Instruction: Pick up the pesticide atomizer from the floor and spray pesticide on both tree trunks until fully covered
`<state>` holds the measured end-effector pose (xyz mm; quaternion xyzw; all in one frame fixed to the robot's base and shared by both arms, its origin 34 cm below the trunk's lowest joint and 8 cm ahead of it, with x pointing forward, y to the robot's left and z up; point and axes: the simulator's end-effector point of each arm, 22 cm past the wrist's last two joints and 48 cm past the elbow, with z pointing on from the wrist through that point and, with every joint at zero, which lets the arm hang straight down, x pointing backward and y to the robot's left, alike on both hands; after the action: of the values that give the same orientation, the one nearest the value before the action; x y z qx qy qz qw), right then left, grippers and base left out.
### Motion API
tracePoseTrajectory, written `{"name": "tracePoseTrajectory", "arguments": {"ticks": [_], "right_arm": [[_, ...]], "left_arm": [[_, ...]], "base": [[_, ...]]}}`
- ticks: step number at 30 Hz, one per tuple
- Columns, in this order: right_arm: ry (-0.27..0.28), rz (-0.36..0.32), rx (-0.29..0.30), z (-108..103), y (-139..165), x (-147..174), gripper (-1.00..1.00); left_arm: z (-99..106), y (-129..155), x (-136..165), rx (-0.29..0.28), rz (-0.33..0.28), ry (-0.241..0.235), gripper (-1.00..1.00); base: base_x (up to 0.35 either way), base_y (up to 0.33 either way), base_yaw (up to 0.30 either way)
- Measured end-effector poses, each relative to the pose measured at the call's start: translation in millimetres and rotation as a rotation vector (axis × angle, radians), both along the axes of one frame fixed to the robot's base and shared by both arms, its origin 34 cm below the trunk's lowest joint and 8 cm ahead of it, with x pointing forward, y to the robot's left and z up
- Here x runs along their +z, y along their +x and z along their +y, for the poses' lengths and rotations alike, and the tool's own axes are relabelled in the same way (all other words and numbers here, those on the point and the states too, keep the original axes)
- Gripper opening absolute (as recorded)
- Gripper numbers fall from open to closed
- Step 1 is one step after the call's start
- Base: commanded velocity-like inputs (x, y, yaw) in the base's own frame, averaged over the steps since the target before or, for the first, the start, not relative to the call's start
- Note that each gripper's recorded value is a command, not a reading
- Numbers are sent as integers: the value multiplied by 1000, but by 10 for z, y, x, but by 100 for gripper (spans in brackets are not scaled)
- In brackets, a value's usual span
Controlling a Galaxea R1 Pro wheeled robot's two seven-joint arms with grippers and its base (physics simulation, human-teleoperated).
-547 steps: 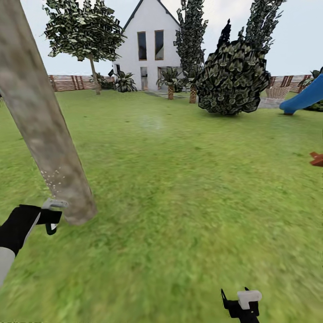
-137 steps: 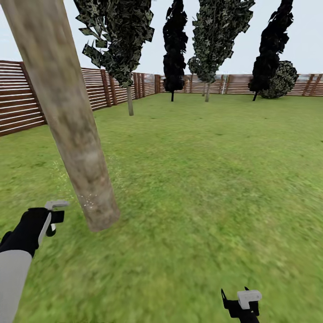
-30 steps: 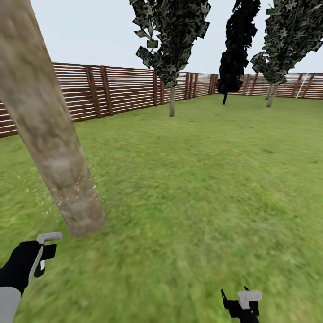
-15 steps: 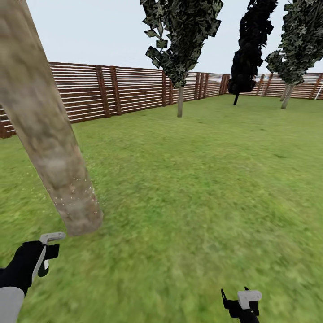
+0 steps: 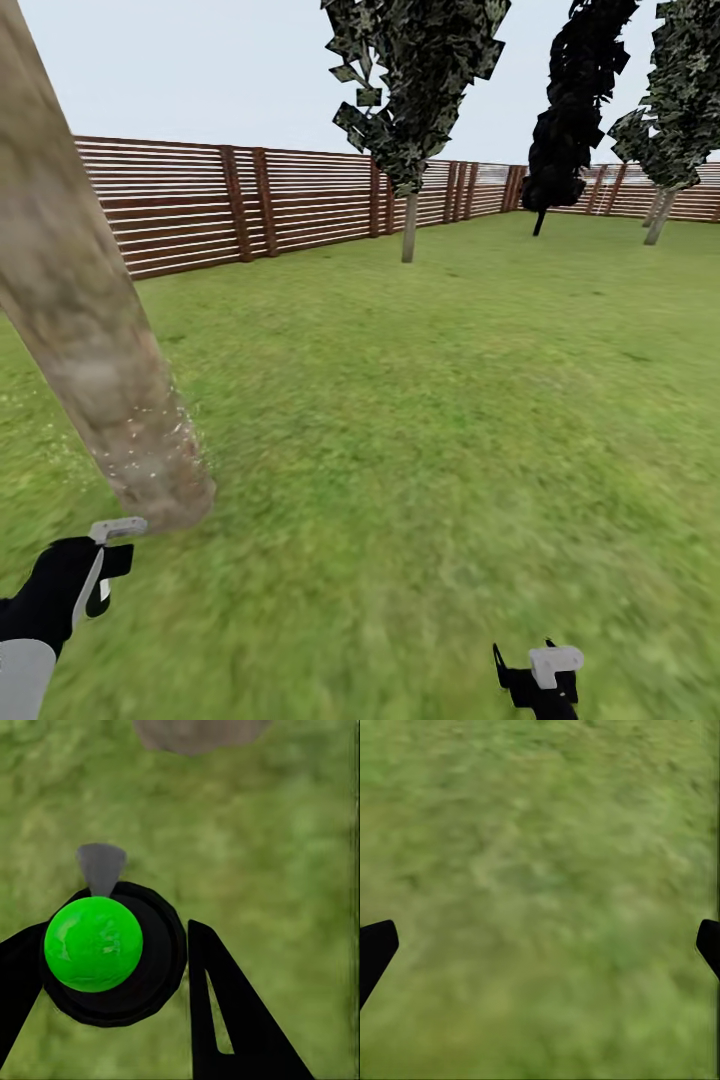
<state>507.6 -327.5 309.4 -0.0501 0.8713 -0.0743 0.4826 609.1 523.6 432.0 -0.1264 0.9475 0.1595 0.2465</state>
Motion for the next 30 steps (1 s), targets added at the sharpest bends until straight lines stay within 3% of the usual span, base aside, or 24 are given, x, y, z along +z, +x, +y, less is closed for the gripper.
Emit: {"name": "tracePoseTrajectory", "arguments": {"ticks": [4,16,24,27,30], "right_arm": [[0,0,0,0,0,0,100],[-1,0,-1,-2,1,0,100],[0,1,0,0,-1,-3,100],[0,0,0,0,0,-2,100],[0,1,0,1,0,-3,100]], "left_arm": [[-4,4,3,0,-1,0,-100],[-50,17,-8,-2,-4,-8,-100],[-173,166,61,-16,-29,-28,-100],[-52,504,435,-10,-91,-7,-100],[404,579,791,21,-122,50,-100]], "base": [[205,-209,72],[126,-259,269],[15,-28,218],[0,0,14],[0,0,1]]}}
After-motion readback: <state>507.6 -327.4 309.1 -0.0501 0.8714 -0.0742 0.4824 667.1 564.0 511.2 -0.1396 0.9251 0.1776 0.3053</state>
